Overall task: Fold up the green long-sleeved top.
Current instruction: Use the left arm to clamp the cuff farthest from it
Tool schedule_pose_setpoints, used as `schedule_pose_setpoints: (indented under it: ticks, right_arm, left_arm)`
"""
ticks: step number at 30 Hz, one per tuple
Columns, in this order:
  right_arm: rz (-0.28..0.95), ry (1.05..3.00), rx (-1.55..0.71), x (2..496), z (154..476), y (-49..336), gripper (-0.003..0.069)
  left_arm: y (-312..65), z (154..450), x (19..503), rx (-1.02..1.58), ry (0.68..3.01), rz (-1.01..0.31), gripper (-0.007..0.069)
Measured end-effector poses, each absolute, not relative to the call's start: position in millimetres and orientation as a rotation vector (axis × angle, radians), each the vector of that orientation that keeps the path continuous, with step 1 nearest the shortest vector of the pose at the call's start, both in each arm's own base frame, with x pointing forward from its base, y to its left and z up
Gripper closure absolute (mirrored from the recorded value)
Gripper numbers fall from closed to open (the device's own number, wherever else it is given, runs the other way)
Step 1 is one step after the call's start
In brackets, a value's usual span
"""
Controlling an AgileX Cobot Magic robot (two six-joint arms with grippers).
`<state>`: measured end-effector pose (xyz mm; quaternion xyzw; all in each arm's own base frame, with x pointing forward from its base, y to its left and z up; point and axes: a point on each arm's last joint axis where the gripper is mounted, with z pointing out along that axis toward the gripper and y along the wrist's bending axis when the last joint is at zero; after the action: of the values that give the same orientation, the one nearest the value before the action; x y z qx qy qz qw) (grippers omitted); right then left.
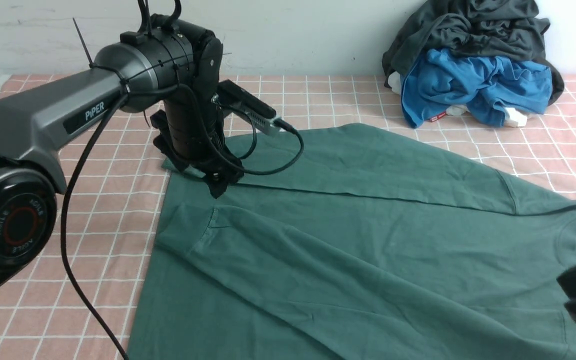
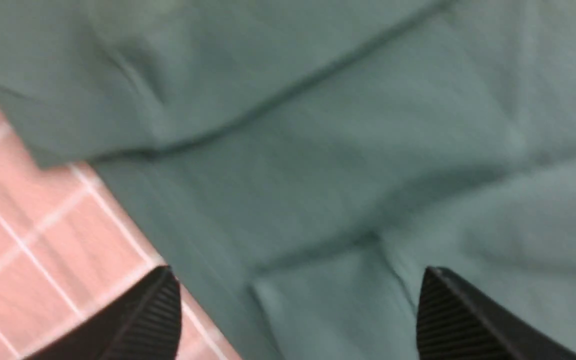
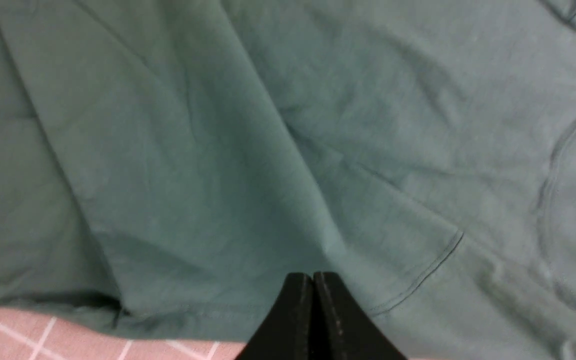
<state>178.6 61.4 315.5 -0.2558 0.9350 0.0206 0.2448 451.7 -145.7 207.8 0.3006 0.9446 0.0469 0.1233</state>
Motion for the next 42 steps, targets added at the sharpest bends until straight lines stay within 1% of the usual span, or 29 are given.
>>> schedule_pose_setpoints:
  ticks: [3, 6, 10, 11, 15, 16, 18, 20, 21, 26, 28, 29, 30, 32, 33, 34, 35, 36, 40, 42]
  right_arm:
    - [0.057, 2.54, -0.692, 188, 321, 64, 0.0673]
    - [0.057, 2.535, -0.691, 192, 323, 66, 0.0673]
    - [0.043, 2.521, -0.693, 195, 324, 66, 0.0673]
    - [0.033, 2.516, -0.695, 196, 325, 66, 0.0673]
    - [0.002, 2.5, -0.699, 197, 325, 64, 0.0673]
    - [0.0, 2.498, -0.698, 197, 325, 64, 0.0673]
    - [-0.005, 2.491, -0.697, 198, 326, 64, 0.0673]
    - [-0.005, 2.489, -0.697, 198, 326, 64, 0.0673]
    - [-0.005, 2.487, -0.696, 198, 326, 64, 0.0673]
    - [-0.005, 2.487, -0.696, 198, 326, 64, 0.0673]
    - [-0.005, 2.484, -0.695, 198, 326, 64, 0.0673]
    - [-0.005, 2.484, -0.695, 198, 326, 64, 0.0673]
    - [-0.005, 2.484, -0.695, 199, 326, 64, 0.0673]
    - [-0.005, 2.484, -0.695, 199, 326, 64, 0.0673]
    - [-0.005, 2.484, -0.695, 199, 326, 64, 0.0673]
    - [-0.005, 2.484, -0.695, 199, 326, 64, 0.0673]
    - [-0.005, 2.484, -0.695, 199, 326, 64, 0.0673]
    - [-0.005, 2.484, -0.695, 199, 326, 64, 0.0673]
    - [-0.005, 2.48, -0.698, 199, 326, 64, 0.0673]
    - [-0.006, 2.474, -0.697, 199, 326, 64, 0.0673]
  left_arm:
    - [-142, 197, 467, 0.926, 2.695, 0.179, 0.005]
    - [-139, 182, 480, 0.993, 2.638, 0.216, 0.0071]
    - [-135, 158, 490, 1.025, 2.611, 0.223, 0.0116]
    - [-132, 157, 493, 1.014, 2.607, 0.218, 0.0129]
    - [-122, 152, 499, 0.974, 2.606, 0.206, 0.0176]
    - [-121, 153, 500, 0.97, 2.605, 0.207, 0.0179]
    - [-116, 152, 503, 0.932, 2.603, 0.2, 0.0216]
    - [-114, 151, 504, 0.915, 2.6, 0.199, 0.0231]
    - [-113, 151, 505, 0.895, 2.601, 0.196, 0.0263]
    - [-115, 152, 508, 0.852, 2.6, 0.16, 0.0334]
    - [-115, 151, 508, 0.831, 2.606, 0.125, 0.0384]
    - [-115, 151, 508, 0.831, 2.606, 0.123, 0.0384]
    - [-115, 151, 508, 0.826, 2.607, 0.112, 0.043]
    - [-116, 151, 508, 0.824, 2.609, 0.106, 0.0463]
    - [-116, 151, 508, 0.821, 2.61, 0.101, 0.0513]
    - [-116, 151, 508, 0.821, 2.61, 0.099, 0.0526]
    - [-116, 150, 507, 0.82, 2.612, 0.098, 0.0569]
    - [-116, 150, 507, 0.82, 2.613, 0.097, 0.0587]
    - [-117, 152, 506, 0.818, 2.637, 0.081, 0.06]
    - [-117, 156, 503, 0.826, 2.684, 0.067, 0.0601]
